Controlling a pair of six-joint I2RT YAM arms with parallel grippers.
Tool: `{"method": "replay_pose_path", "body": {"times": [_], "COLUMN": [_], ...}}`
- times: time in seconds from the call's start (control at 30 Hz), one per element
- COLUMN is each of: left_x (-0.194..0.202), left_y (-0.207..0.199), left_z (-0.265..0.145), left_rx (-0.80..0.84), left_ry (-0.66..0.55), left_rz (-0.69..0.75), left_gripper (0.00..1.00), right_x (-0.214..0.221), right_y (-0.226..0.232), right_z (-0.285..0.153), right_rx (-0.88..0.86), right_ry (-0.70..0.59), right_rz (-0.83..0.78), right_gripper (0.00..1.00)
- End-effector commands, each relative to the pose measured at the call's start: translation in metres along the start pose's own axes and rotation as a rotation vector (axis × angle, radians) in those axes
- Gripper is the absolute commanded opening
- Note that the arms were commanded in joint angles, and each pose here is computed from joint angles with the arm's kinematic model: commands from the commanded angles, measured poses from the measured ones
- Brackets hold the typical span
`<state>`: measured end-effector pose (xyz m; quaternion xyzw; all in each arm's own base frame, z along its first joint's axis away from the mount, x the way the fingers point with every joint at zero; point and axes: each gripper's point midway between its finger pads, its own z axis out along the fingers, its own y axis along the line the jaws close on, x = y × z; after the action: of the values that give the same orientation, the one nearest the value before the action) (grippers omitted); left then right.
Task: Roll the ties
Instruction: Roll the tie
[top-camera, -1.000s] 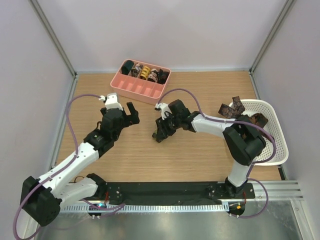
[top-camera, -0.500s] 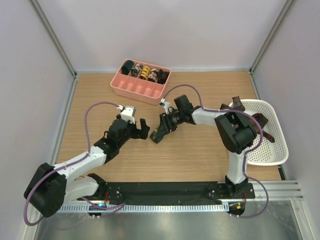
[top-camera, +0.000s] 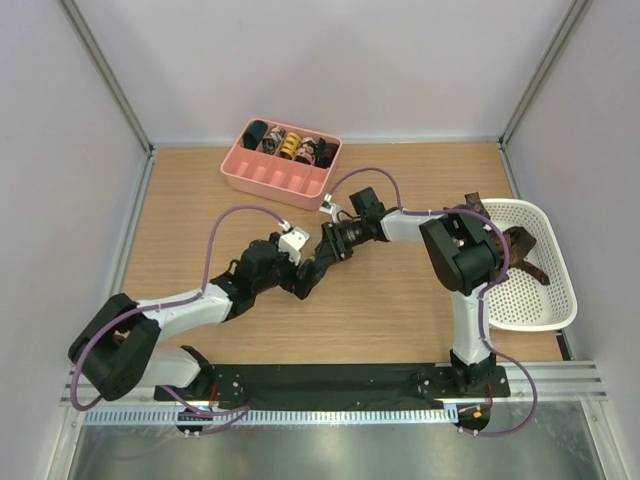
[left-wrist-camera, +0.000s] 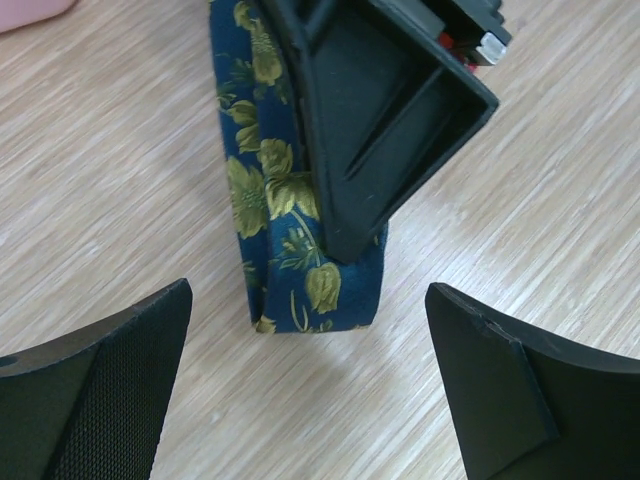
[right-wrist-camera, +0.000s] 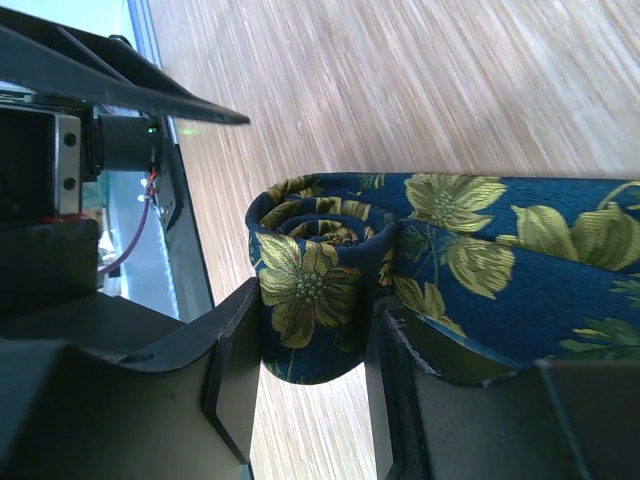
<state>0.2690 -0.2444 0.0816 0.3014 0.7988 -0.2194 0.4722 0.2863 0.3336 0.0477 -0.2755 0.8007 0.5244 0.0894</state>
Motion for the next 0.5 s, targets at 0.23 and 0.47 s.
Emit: {"method": "replay_pose_path", "body": {"times": [0.23, 0.47], "left_x": [-0.012, 0.0], "left_y": [0.006, 0.014], "left_z": [0.028, 0.045], "left_rx": [0.004, -0.021], "left_ry": [0.073, 0.158], "left_rz": [0.119, 0.14], "left_gripper": [1.0, 1.0], "right_x": [0.008, 0.006], "right_y": [-0.02, -0.021], "right_z": [0.005, 0.005], "right_rx": [0.027, 0.026], "right_ry": [0.03, 0.027], "right_rz": [0.068, 0.066], "right_gripper": [0.17, 0.17]}}
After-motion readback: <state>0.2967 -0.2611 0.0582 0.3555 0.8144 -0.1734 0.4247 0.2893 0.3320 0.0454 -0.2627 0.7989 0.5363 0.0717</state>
